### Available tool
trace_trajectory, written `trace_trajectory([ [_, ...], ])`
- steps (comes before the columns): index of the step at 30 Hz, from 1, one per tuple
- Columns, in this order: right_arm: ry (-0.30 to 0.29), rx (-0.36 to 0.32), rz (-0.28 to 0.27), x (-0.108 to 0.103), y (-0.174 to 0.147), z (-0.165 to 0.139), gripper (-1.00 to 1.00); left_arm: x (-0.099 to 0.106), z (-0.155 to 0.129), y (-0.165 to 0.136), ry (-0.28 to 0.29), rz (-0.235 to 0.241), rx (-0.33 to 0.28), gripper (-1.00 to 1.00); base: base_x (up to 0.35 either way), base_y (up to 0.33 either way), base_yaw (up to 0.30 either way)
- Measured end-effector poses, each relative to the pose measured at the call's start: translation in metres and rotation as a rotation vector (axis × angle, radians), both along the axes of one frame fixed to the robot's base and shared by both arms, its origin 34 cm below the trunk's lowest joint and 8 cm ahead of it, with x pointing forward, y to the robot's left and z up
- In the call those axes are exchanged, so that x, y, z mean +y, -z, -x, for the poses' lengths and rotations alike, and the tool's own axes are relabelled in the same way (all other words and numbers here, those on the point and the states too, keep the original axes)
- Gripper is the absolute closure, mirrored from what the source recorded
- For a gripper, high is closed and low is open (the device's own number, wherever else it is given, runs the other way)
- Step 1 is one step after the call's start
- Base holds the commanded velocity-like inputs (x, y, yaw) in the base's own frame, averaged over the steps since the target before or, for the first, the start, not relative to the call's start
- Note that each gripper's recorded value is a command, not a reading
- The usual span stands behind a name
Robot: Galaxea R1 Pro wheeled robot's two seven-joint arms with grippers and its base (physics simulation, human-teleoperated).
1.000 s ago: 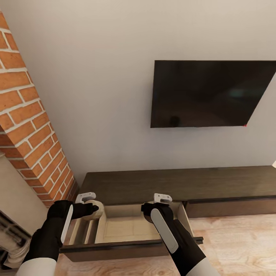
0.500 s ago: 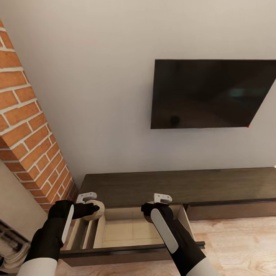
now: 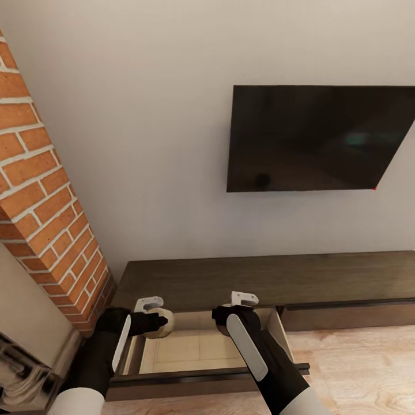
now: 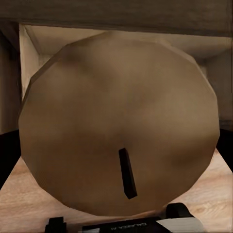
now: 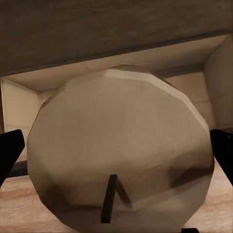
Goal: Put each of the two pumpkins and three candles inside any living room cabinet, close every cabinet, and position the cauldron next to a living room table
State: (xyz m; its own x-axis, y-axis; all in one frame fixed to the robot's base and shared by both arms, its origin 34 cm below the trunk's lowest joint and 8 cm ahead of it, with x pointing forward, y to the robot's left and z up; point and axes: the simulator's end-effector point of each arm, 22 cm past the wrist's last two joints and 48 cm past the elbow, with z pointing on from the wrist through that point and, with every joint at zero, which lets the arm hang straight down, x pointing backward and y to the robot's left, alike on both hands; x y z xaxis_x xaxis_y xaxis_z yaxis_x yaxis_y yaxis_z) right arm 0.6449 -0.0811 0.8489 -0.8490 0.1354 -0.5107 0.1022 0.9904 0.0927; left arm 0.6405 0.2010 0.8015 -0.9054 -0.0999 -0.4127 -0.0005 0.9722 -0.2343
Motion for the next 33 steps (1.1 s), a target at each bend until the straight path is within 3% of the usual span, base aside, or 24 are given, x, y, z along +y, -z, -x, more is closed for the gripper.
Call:
trace_trajectory([
  [5,0.025,-0.019,-0.007,-0.001,0.007,-0.004,1.00,-0.007,-0.002,0.009,0.020,-0.009,-0.011,1.00,0.000,0.000,0.000],
  [13,0.010,0.014,0.019,0.000,0.033,0.004,1.00,-0.010,0.005,0.031,0.008,-0.035,0.024,1.00,0.000,0.000,0.000],
  [18,0.009,0.008,0.018,0.001,0.037,0.002,1.00,-0.018,0.000,0.039,0.010,-0.030,-0.002,1.00,0.000,0.000,0.000],
  [29,0.012,0.005,0.021,0.000,0.050,-0.001,1.00,-0.033,0.003,0.060,0.022,-0.014,0.006,1.00,0.000,0.000,0.000],
  [33,0.013,0.006,0.019,0.000,0.055,-0.001,1.00,-0.033,0.001,0.069,0.017,-0.030,-0.005,1.00,0.000,0.000,0.000],
])
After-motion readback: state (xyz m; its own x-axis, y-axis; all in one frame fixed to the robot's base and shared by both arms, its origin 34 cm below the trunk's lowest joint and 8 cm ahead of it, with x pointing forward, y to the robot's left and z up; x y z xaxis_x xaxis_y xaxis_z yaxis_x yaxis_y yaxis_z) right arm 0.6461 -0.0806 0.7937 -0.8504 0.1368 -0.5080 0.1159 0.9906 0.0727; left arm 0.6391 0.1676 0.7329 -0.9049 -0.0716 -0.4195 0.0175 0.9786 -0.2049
